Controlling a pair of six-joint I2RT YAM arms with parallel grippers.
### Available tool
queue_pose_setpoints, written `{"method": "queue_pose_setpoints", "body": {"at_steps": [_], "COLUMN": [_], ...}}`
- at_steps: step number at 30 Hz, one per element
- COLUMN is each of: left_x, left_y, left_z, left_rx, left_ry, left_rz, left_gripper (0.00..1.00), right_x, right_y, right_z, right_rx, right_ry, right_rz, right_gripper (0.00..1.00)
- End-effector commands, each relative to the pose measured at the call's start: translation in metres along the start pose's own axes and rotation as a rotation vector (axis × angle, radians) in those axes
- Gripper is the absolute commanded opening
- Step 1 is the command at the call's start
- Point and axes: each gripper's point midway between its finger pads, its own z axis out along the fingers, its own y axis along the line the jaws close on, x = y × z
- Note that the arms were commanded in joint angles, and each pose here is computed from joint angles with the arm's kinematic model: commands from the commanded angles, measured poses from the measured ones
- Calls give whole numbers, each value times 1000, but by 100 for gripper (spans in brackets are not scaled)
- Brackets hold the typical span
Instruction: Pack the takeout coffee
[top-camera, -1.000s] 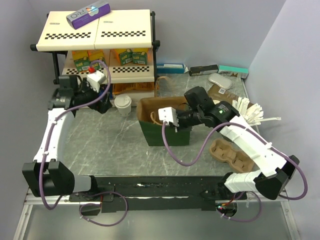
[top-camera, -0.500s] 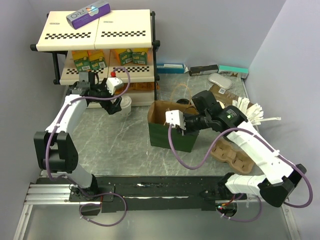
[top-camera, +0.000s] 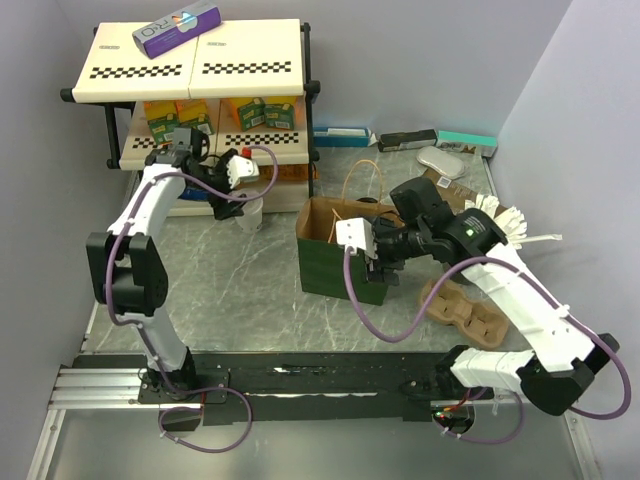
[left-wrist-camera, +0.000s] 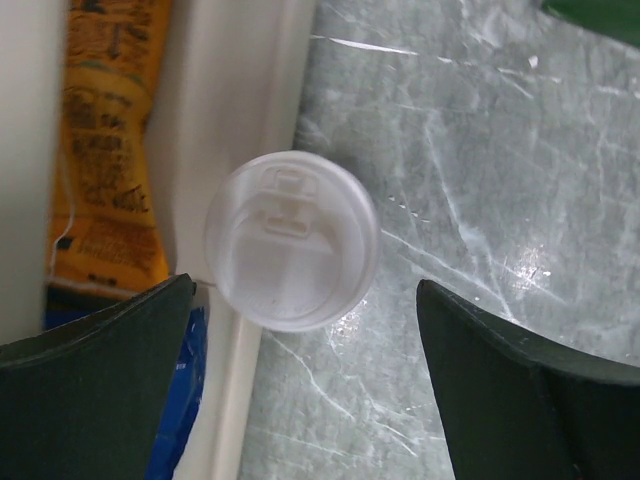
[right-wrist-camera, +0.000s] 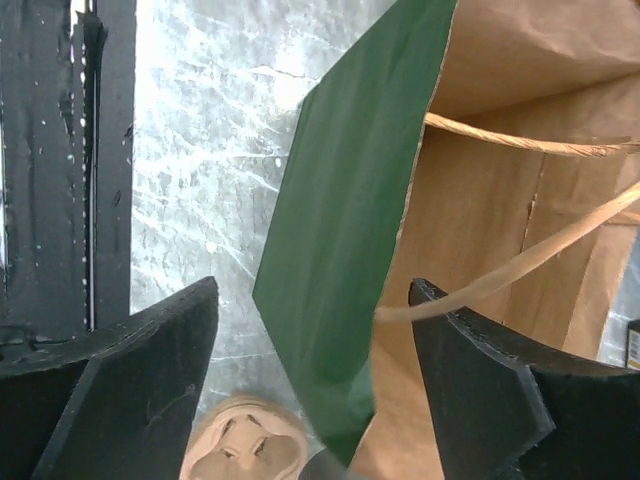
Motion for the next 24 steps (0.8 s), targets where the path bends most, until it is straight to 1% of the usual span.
{"method": "queue_pose_setpoints", "body": {"at_steps": [1,5,10,15,24], "left_x": [-8,-6,0,8,13], "left_y": [0,6,4,5,10], "left_z": [5,11,20,28,36], "left_rx": [48,51,79,95,99], "left_ry": [-5,14,45,84,105], "left_rz": [110,133,155,154,130], "left_gripper": [99,99,99,99,99], "right_x": [-15,-17,-17,-15,-14], "right_y": [-3,-6,-3,-3,-1], "right_z": [-27,-32,-33,-31,-28], "right_rx": [74,102,109,111,100], "right_ry": [-40,-46,-55,-55,-53], "right_rz": [-10,-9,-1,11,23], "right_gripper": [100,100,100,100,100]}}
